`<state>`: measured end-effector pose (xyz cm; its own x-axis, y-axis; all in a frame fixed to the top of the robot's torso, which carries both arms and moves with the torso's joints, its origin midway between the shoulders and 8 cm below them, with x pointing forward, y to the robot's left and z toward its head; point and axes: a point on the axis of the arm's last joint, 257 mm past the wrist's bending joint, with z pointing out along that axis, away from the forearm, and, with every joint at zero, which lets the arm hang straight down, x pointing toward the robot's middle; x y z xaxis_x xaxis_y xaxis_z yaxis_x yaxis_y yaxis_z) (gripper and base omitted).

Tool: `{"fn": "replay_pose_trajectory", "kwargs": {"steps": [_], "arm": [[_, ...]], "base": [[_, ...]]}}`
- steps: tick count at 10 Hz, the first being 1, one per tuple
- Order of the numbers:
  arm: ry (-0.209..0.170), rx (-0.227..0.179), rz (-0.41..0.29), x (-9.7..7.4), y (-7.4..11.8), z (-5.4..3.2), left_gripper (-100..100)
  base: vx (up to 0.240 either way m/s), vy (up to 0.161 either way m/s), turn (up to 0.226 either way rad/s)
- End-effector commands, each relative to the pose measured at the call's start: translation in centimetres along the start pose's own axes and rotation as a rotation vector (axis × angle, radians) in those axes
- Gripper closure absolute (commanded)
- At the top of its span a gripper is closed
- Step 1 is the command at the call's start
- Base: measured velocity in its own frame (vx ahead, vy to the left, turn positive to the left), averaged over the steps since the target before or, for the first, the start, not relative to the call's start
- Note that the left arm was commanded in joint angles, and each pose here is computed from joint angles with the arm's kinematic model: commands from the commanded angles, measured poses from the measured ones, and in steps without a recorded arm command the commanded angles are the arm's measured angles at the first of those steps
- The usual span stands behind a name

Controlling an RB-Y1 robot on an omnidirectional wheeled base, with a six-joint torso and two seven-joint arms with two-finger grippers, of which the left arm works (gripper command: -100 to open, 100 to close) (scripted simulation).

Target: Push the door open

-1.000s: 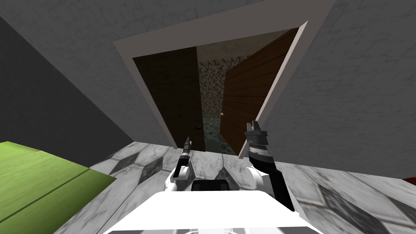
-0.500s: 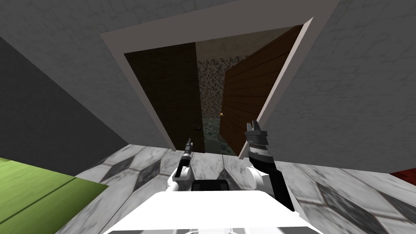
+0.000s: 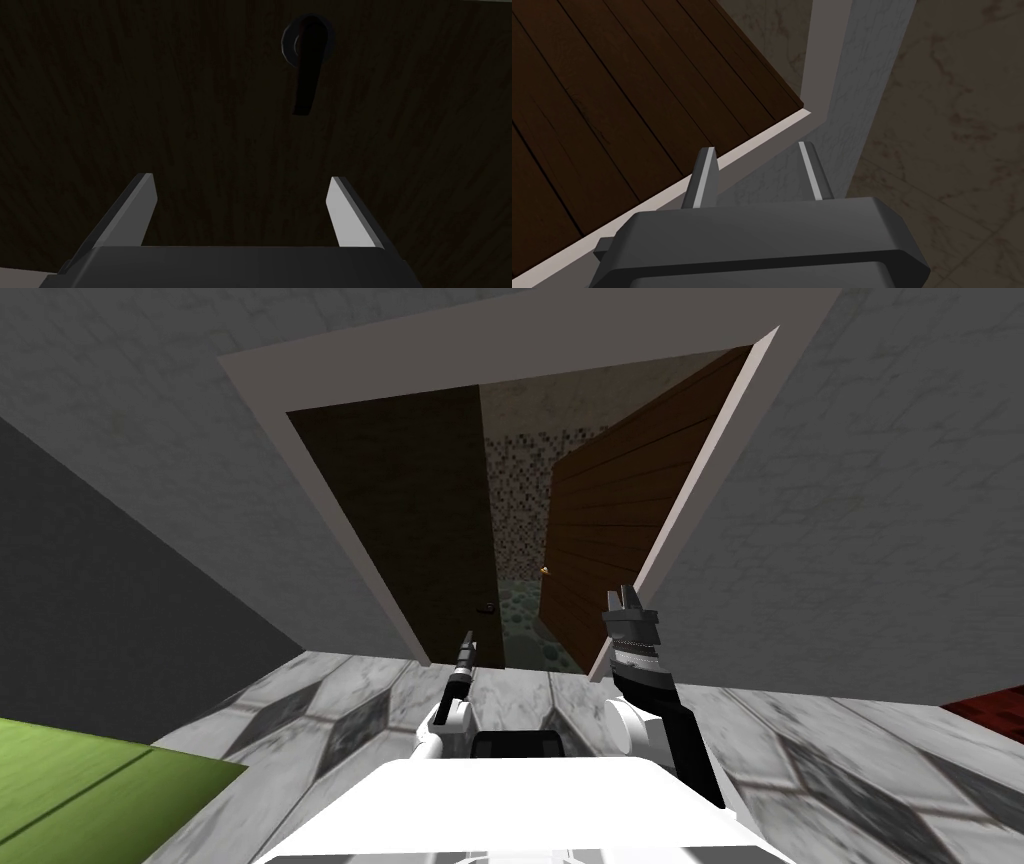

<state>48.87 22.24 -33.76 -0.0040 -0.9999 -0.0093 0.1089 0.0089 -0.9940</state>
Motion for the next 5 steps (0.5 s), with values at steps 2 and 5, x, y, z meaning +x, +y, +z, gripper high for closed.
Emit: {"fn": "replay_pose_trajectory", "kwargs": {"steps": [2,5], "arm": [[0.007,-0.027,-0.003,0.5,1.5,-0.15,-100],[0.014,-0.053,-0.005,1.0,2.7,-0.37,-100]], "base": [[0.084,0.056,-0.058],[0.077,0.050,-0.047]]}}
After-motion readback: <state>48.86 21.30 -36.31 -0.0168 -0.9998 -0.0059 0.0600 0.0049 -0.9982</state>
